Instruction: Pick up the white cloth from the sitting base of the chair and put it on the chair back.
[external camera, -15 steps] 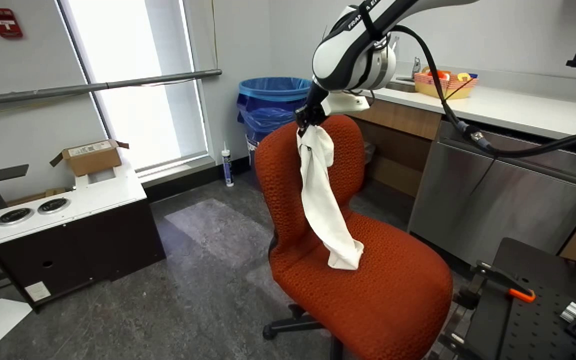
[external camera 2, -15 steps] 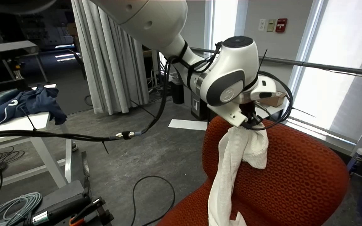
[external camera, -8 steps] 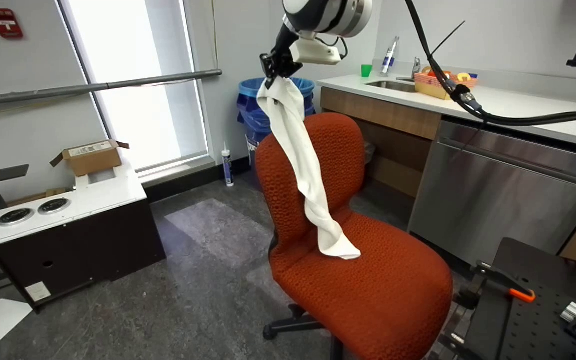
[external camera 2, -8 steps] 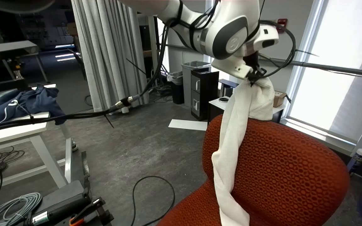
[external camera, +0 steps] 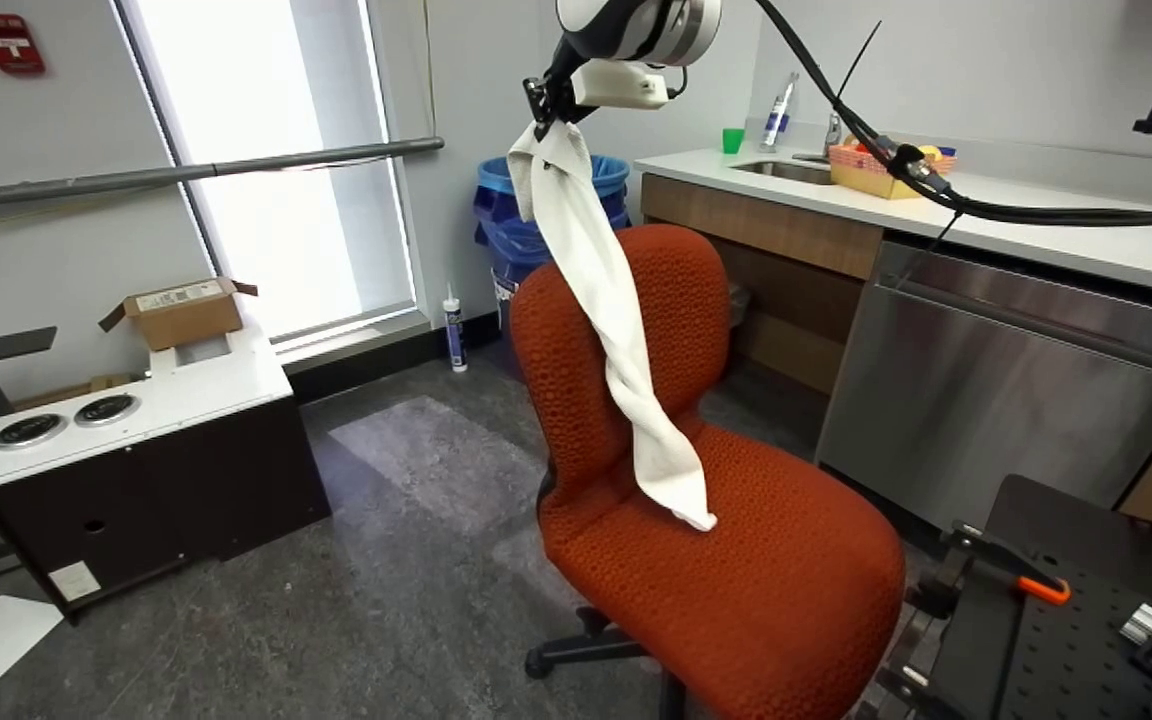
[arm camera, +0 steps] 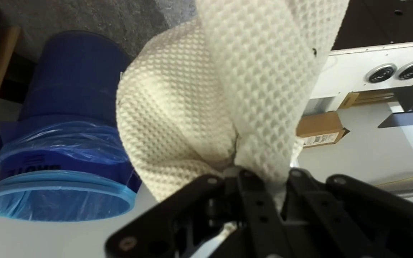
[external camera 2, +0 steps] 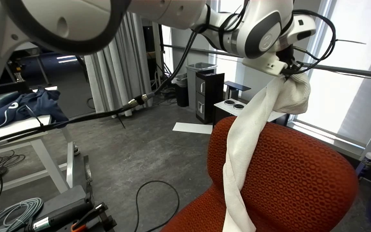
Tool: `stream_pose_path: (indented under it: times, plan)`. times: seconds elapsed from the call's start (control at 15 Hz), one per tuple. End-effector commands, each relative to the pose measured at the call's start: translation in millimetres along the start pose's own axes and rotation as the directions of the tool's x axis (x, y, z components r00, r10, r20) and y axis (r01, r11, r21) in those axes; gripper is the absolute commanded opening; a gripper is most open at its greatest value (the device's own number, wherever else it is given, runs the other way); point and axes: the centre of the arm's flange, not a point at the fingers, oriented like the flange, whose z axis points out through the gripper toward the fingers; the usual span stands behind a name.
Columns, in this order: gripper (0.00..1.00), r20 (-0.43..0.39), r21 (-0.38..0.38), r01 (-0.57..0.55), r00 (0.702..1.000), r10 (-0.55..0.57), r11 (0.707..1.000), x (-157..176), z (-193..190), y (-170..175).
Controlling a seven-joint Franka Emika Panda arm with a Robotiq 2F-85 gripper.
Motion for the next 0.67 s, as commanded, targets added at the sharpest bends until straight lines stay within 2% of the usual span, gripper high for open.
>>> stream_pose_path:
  times: [0.0, 0.4, 0.47, 0.53, 0.6]
  plan:
    - [0.00, -0.026, -0.059, -0.017, 1.000, 0.015, 0.998, 49.5, 65.4, 8.6]
    - [0.00, 0.019, -0.172, -0.057, 0.998, 0.061, 0.983, 8.9, 151.8, 30.9]
    - [0.00, 0.027, -0.178, -0.062, 0.997, 0.067, 0.982, 2.7, 157.3, 32.1]
    - [0.00, 0.035, -0.146, -0.042, 0.998, 0.048, 0.988, -41.5, 115.4, 34.2]
    - [0.00, 0.039, -0.155, -0.046, 0.998, 0.053, 0.987, -45.3, 123.4, 36.2]
